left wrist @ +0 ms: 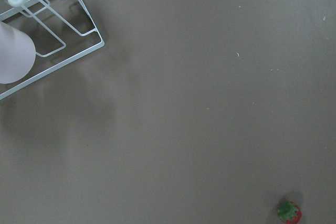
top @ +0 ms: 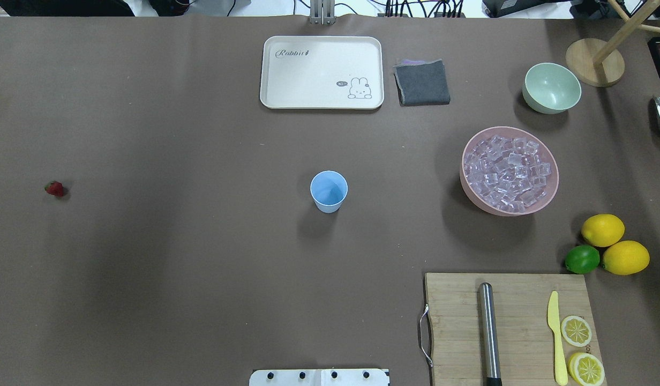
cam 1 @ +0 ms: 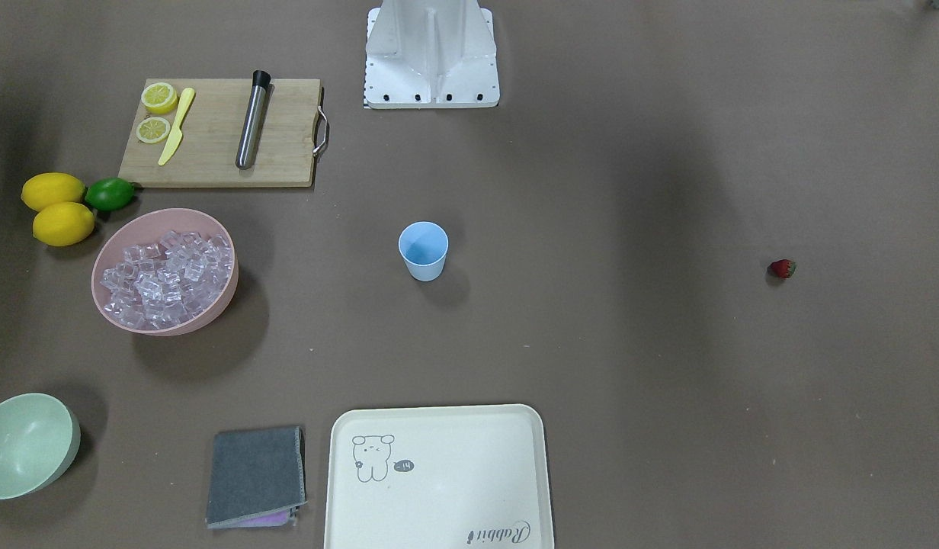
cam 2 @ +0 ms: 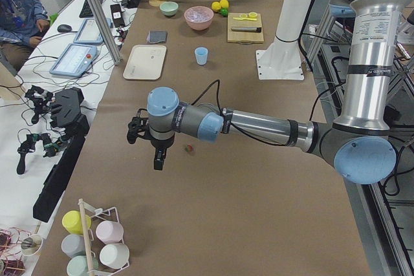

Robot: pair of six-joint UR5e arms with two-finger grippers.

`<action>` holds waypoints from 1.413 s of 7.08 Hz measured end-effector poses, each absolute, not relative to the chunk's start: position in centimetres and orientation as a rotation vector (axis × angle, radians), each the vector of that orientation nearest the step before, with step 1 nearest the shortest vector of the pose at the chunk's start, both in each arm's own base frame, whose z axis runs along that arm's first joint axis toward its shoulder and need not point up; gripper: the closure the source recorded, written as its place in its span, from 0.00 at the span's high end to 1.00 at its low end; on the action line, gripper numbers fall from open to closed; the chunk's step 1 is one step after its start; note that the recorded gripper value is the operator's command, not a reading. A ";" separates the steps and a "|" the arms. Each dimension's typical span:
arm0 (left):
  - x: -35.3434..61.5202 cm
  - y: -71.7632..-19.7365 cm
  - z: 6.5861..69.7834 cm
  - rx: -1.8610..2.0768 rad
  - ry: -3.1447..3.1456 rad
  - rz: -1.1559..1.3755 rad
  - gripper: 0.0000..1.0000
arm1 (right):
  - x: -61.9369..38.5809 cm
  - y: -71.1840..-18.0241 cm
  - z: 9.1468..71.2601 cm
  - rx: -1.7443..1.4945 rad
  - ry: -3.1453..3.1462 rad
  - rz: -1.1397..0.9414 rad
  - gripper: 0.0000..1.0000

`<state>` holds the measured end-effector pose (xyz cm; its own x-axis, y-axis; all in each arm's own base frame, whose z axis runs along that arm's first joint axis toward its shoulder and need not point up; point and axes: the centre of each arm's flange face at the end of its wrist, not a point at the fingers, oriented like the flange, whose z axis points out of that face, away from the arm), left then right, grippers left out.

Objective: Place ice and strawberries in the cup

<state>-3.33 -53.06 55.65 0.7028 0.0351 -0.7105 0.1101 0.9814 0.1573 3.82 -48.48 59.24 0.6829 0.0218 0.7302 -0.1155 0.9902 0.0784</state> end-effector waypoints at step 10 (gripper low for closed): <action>-3.6 -52.5 53.2 0.246 0.764 -0.041 0.98 | 4.1 -47.8 58.8 0.130 -0.817 0.081 1.00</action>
<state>-3.65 -52.54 53.22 0.7226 0.0528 -0.6892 0.1255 0.9705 0.2059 4.13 -47.81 58.85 0.6817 0.0219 0.7313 -0.1218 0.9890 0.0840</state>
